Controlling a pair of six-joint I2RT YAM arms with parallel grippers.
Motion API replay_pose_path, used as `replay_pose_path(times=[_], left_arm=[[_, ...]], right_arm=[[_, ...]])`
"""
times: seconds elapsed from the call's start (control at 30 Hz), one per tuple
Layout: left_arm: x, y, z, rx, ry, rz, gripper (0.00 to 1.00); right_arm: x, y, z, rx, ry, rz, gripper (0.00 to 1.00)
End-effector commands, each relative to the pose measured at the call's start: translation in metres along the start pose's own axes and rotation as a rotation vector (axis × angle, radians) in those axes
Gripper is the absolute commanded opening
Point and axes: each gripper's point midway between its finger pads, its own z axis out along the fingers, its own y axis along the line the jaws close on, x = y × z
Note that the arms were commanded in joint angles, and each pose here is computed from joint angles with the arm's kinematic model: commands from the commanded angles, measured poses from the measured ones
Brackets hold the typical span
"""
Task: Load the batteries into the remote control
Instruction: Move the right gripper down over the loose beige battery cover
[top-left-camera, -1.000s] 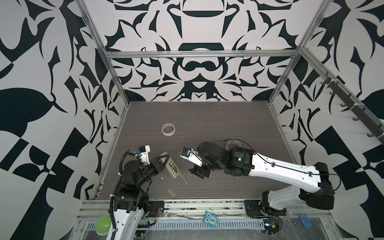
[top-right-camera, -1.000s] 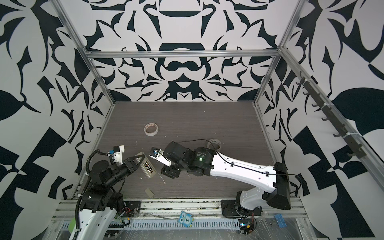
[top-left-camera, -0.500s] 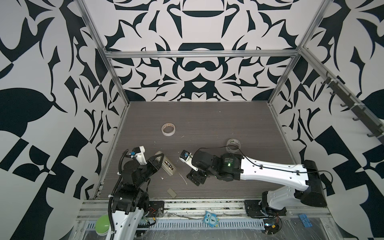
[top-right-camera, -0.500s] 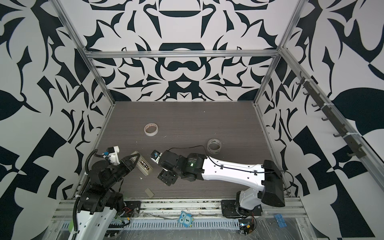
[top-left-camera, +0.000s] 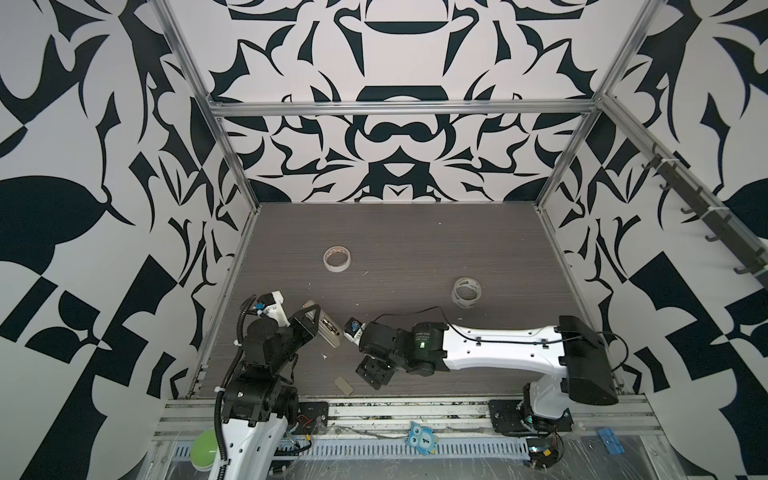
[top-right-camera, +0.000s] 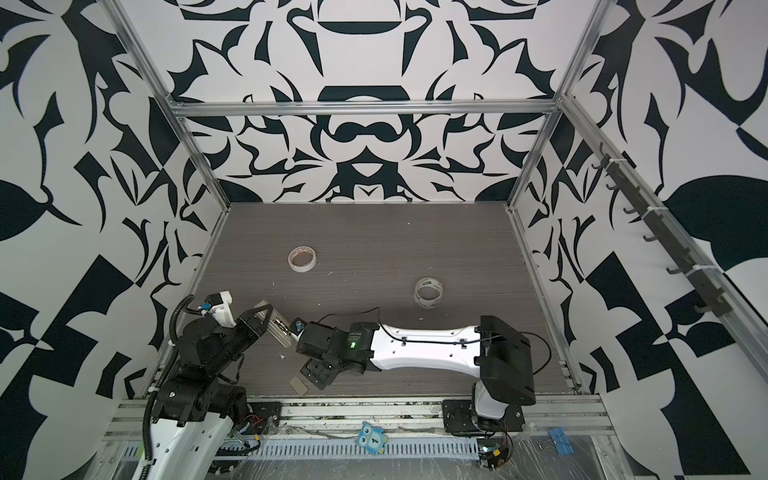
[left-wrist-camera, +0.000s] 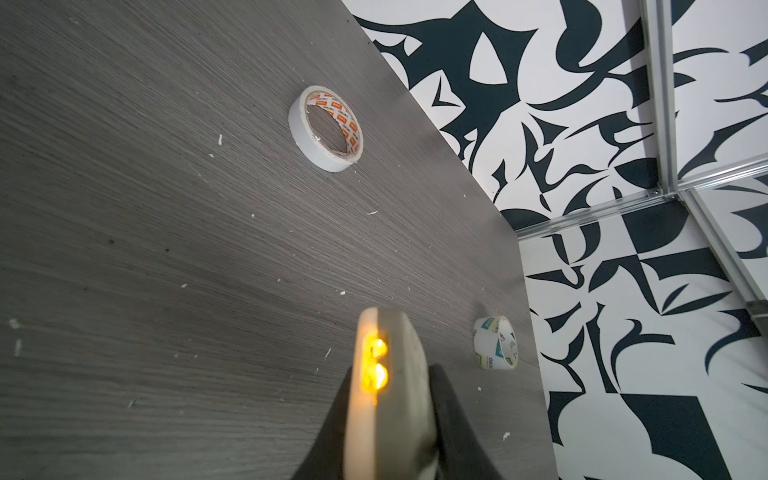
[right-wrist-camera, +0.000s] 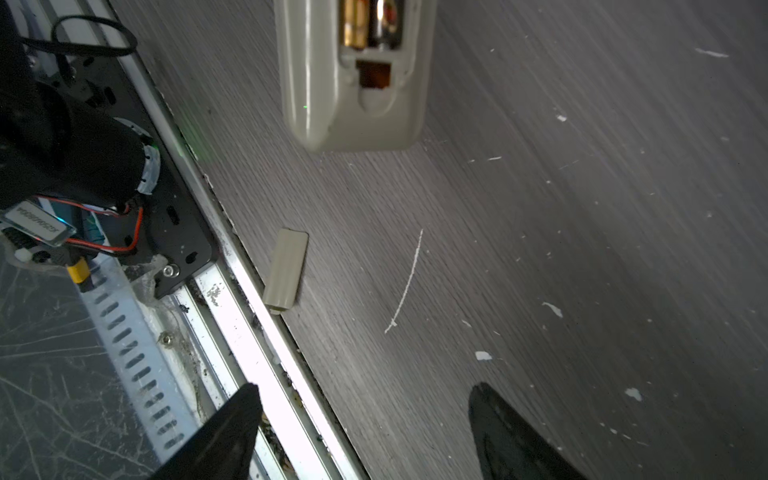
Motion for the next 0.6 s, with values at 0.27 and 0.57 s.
replay_pose_path(times=[0.27, 0.57], left_arm=[[-0.017, 0.006, -0.011, -0.079, -0.076, 0.028, 0.00], [-0.021, 0.017, -0.022, -0.120, -0.141, -0.005, 0.00]], right_arm=[[-0.010, 0.035, 0.024, -0.058, -0.031, 0.017, 0.82], [-0.005, 0.049, 0.047, -0.069, -0.029, 0.023, 0.82]])
